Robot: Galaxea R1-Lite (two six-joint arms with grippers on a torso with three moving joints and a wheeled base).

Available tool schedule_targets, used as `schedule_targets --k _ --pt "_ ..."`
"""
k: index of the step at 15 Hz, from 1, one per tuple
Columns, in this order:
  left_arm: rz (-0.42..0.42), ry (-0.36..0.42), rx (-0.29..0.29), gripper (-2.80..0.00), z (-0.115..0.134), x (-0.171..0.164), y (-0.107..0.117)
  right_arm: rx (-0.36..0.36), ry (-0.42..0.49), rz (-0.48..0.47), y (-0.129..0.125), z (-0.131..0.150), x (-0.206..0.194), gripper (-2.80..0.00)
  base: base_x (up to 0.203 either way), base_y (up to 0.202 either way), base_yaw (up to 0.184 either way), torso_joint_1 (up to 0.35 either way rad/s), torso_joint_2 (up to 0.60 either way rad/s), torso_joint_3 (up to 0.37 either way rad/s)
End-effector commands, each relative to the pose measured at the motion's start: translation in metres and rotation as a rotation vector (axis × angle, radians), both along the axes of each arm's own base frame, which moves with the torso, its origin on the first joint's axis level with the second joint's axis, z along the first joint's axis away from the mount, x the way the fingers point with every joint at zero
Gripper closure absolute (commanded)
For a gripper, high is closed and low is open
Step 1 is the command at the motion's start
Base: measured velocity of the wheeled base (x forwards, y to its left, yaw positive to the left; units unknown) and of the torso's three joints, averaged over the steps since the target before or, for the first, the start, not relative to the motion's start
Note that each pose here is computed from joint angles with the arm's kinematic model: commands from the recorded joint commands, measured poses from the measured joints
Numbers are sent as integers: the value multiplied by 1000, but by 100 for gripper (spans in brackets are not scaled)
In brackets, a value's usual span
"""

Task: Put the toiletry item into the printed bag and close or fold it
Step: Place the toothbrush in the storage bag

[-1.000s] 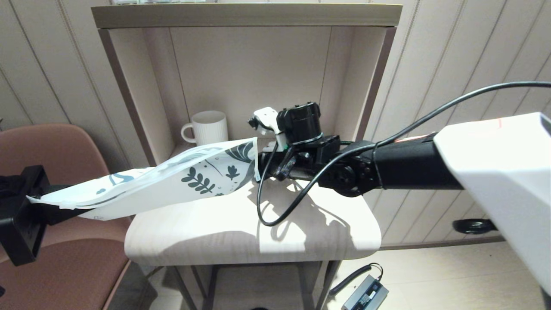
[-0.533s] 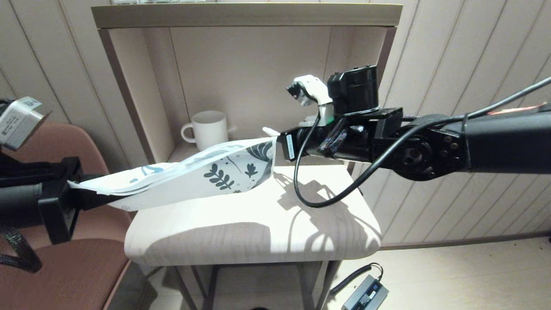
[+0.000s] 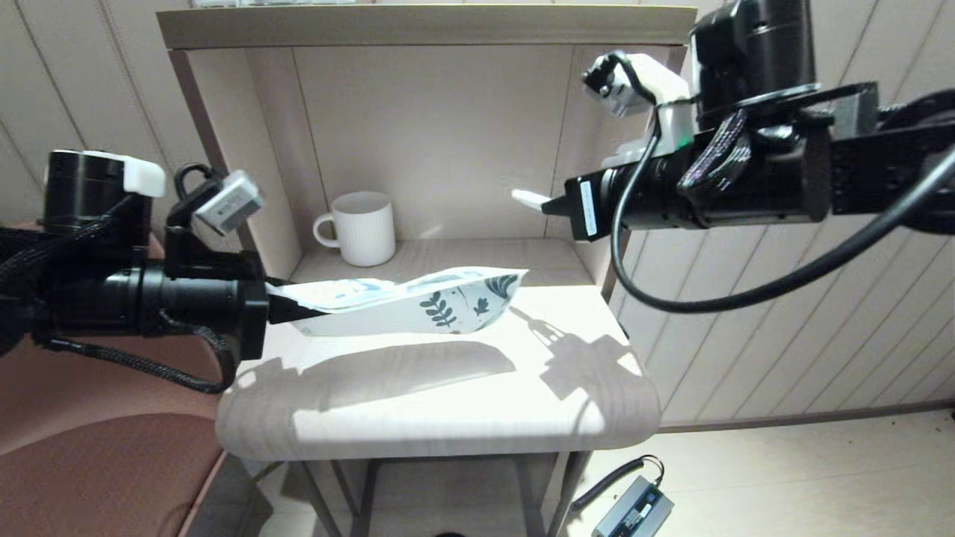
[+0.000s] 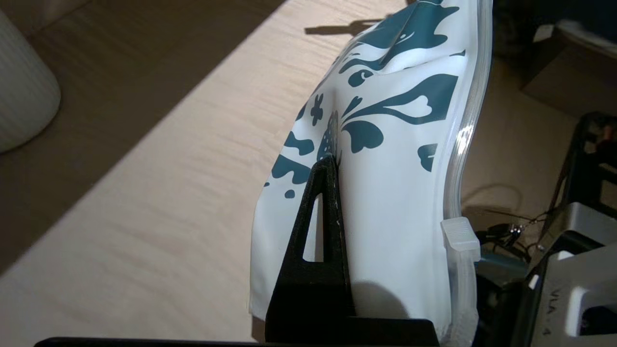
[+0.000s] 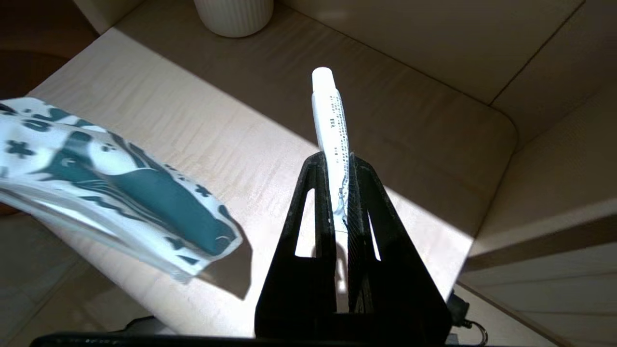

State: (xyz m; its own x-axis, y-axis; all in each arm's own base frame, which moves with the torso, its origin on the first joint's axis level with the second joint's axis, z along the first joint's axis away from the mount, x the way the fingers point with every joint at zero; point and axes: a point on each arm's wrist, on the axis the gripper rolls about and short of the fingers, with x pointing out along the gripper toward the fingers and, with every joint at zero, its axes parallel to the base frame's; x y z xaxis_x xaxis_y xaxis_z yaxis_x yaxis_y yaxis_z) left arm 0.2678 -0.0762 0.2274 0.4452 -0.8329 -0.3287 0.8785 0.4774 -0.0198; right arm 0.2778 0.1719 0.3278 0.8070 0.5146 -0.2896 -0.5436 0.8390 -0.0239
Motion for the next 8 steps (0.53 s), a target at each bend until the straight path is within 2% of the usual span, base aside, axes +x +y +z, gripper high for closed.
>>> schedule_targets --k 1,3,4,6,8 --pt "-38 31 15 0 -8 25 -17 14 -24 -2 -12 29 -17 0 0 0 0 0 0 0" --pt "-49 50 25 0 -4 41 -25 9 -19 -4 -18 48 -26 0 0 0 0 0 0 0" --pt "-55 66 31 0 -3 47 -27 -16 18 -1 -20 51 -31 0 0 0 0 0 0 0" --pt "-70 81 44 0 -4 55 -33 -97 93 23 -21 43 -35 0 0 0 0 0 0 0" --pt "-80 94 49 0 -9 61 -38 -128 128 39 -14 35 -31 0 0 0 0 0 0 0"
